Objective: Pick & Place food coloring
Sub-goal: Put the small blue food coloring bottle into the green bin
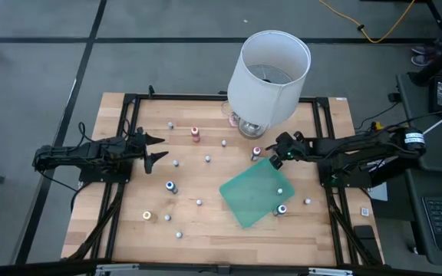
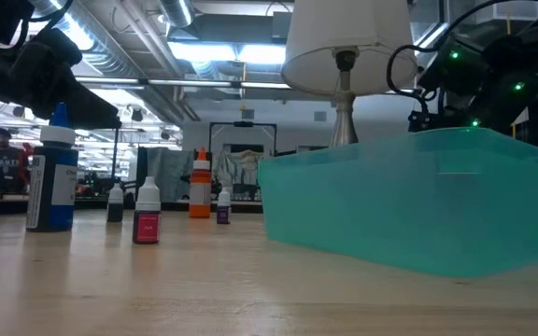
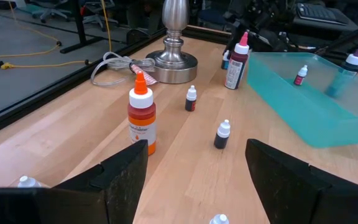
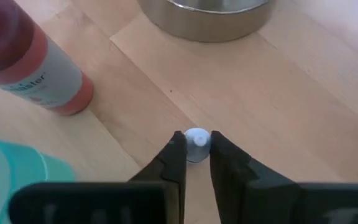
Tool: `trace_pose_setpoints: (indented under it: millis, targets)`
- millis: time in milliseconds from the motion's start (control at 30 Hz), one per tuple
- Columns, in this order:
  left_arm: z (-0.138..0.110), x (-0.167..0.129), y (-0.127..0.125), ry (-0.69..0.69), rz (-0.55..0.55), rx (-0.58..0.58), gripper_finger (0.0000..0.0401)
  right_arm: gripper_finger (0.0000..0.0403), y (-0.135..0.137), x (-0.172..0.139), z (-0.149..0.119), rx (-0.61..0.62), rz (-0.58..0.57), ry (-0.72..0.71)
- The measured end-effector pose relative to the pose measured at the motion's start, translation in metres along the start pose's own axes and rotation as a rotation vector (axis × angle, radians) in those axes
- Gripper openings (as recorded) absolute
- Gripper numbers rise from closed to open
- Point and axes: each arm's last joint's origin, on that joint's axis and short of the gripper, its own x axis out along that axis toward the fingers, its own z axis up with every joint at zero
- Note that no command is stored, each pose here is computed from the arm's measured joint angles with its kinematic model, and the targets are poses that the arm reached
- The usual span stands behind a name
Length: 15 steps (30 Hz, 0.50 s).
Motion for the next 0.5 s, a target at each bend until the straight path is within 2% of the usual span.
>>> trace_pose_setpoints:
  millis: [300, 500]
  targets:
    - [0.0, 0.0, 0.0, 0.0, 0.0, 0.0, 0.0267, 0.0073, 0.0, -0.019, 0.003, 0.033, 0.052, -0.064]
    - [0.0, 0.0, 0.0, 0.0, 0.0, 0.0, 0.0265, 0.0052, -0.003, -0.052, 0.014, 0.015, 0.034, -0.058]
